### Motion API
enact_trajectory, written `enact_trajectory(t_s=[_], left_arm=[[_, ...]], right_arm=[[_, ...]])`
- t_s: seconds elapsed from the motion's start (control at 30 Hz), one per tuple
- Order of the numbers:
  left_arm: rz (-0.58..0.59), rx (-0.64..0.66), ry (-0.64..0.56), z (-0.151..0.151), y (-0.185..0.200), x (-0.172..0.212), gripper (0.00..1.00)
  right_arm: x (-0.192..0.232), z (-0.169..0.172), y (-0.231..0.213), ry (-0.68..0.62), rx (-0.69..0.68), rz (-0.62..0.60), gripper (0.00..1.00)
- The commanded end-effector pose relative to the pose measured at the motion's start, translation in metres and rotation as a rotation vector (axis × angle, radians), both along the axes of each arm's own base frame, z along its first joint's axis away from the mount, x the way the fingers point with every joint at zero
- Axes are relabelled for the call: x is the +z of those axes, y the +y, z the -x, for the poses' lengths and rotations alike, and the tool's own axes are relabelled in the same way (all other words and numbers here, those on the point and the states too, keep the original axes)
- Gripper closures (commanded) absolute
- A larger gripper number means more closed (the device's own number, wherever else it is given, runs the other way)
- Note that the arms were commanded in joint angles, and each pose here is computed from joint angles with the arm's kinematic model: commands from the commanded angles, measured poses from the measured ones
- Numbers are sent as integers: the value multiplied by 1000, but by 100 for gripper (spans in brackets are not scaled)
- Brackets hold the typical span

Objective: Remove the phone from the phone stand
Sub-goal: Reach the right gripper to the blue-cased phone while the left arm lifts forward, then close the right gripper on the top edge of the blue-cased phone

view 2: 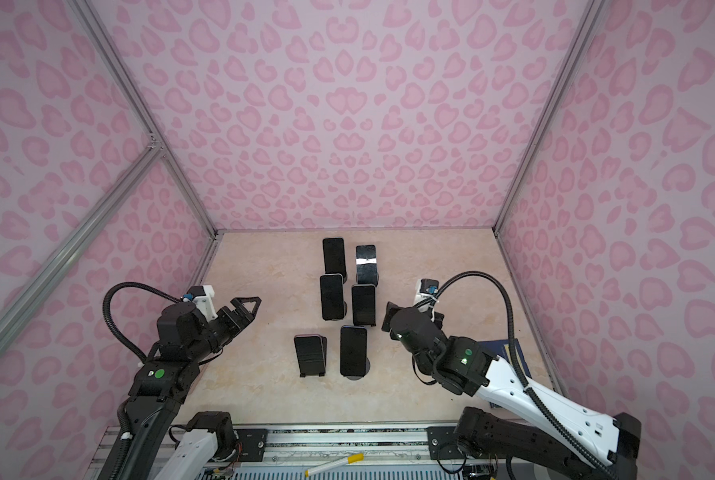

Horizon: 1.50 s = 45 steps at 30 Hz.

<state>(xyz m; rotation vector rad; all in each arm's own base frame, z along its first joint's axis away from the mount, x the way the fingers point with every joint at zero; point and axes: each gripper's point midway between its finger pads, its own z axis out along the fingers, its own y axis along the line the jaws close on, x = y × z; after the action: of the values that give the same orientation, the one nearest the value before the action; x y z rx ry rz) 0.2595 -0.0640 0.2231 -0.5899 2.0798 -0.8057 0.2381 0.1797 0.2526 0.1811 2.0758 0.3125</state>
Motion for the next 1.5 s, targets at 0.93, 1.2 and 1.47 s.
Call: enact_trajectory(t_s=[0.93,1.2,1.47], left_arm=[[-103,-154,-42,13,-32,10,6],[-101,-151,-34,13,-32,9,6],[-90,-161,-27,13,-34,7,6]], right_arm=[[-40,6,106,153,-77,221,0],[-47,7,112,168,-57,199,1],[-61,8,113,182,-60,209,0]])
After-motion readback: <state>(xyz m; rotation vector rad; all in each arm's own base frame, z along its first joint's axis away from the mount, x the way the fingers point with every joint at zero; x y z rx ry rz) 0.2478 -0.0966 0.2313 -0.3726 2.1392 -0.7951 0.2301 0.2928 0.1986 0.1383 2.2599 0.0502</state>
